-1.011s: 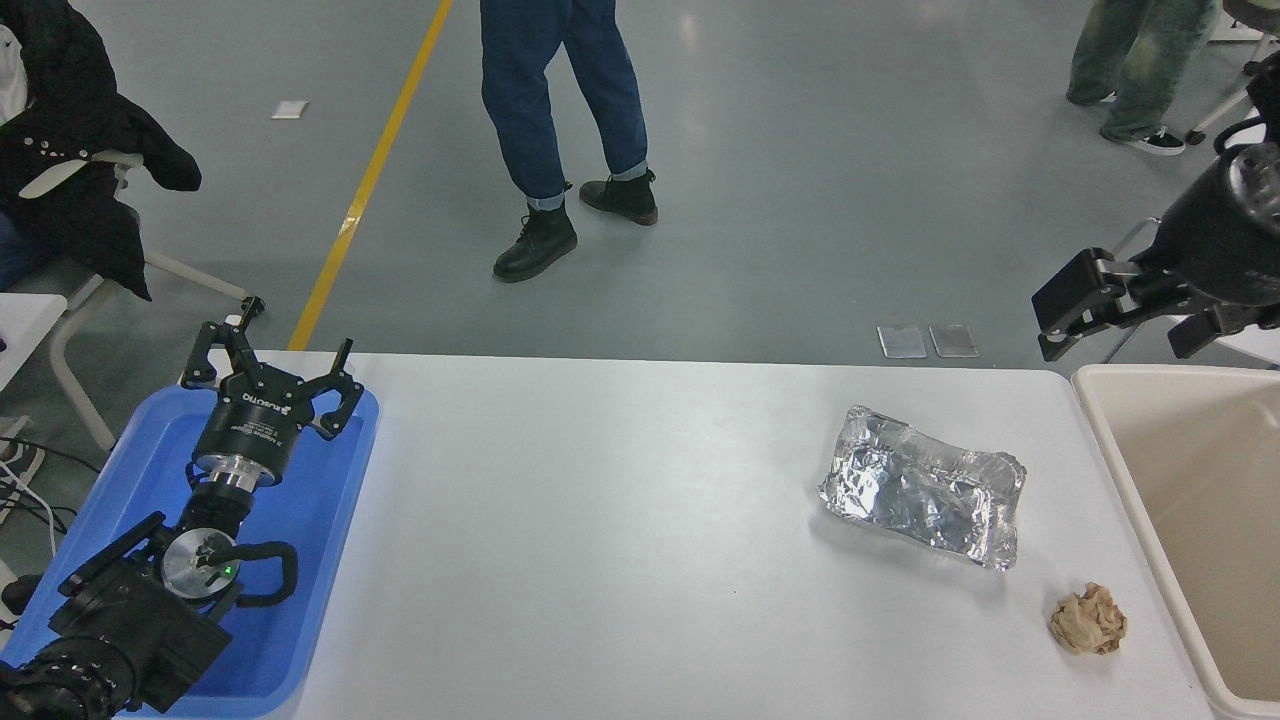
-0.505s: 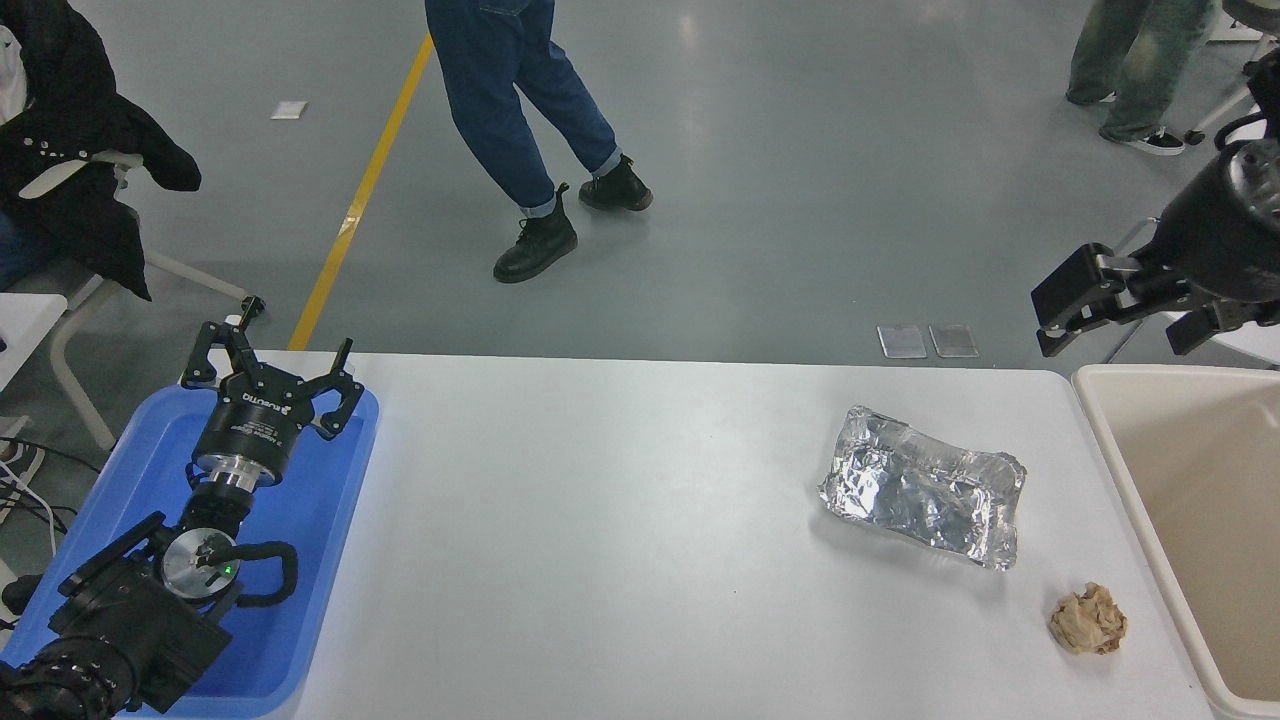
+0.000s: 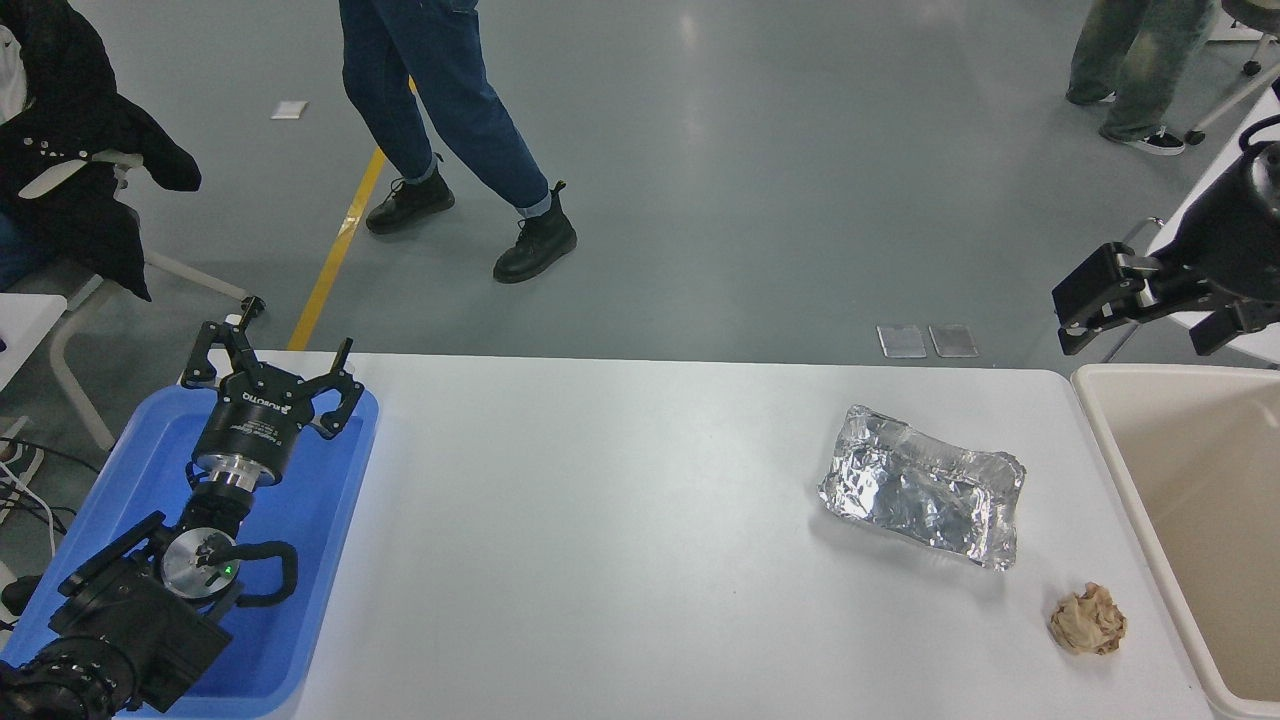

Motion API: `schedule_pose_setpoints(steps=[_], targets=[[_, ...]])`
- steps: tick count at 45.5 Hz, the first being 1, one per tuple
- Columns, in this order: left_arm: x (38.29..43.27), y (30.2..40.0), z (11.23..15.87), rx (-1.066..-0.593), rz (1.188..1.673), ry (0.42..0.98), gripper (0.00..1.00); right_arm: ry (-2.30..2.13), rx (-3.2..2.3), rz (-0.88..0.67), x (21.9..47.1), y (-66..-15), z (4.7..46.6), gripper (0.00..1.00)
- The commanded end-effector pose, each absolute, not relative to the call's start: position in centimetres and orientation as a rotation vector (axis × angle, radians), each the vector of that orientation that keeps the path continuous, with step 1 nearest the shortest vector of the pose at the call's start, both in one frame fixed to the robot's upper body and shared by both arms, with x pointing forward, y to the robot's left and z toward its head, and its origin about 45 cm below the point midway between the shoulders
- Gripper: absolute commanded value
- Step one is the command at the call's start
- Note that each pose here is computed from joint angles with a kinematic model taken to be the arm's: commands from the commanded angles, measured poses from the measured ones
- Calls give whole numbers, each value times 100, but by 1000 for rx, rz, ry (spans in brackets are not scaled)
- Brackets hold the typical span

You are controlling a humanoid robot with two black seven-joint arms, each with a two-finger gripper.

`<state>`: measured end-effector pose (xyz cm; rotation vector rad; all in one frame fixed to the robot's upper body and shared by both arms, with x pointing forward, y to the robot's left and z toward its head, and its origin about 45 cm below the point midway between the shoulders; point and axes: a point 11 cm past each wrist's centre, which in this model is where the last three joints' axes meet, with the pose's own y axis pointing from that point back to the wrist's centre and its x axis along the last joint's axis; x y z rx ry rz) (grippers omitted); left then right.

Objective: Pick up foil plate and place in dustbin

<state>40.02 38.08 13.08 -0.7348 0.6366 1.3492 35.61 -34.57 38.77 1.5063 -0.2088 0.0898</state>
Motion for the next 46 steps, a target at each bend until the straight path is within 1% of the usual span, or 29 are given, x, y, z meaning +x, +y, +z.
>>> schedule_pose_setpoints(steps=[1,8,13,17,18,19,24,26,28,29,37,40,46], targets=[[4004,3805,1311,-734,1348,636,100,-264,1588,10,3631,-3675,3253,100],[4004,3805,1311,-734,1348,636,100,-396,1548,95,3704,-3852,2826,100],[4004,3805,1311,-734,1348,636,100,-456,1500,121,3674,-4022,2521,100],[4004,3805,1311,-734,1348,636,100,-494,1491,88,3682,-4121,2379,100],[3999,3807,1305,-733,1349,637,100,-504,1492,75,3681,-4142,2330,100],[4004,3805,1311,-734,1348,636,100,-510,1492,59,3663,-4174,2268,100],[4004,3805,1311,-734,1348,636,100,-516,1469,19,3593,-4316,1973,100],[3999,3807,1305,-733,1349,637,100,-496,1467,13,3558,-4305,1873,100],[4004,3805,1311,-734,1348,636,100,-481,1475,10,3538,-4257,1801,100],[3999,3807,1305,-733,1349,637,100,-475,1478,12,3536,-4234,1781,100],[3999,3807,1305,-733,1349,637,100,-479,1468,13,3528,-4264,1707,100],[3999,3808,1305,-735,1350,637,100,-480,1477,15,3525,-4201,1529,100],[3999,3808,1305,-735,1350,637,100,-503,1527,-3,3525,-4077,1330,100]])
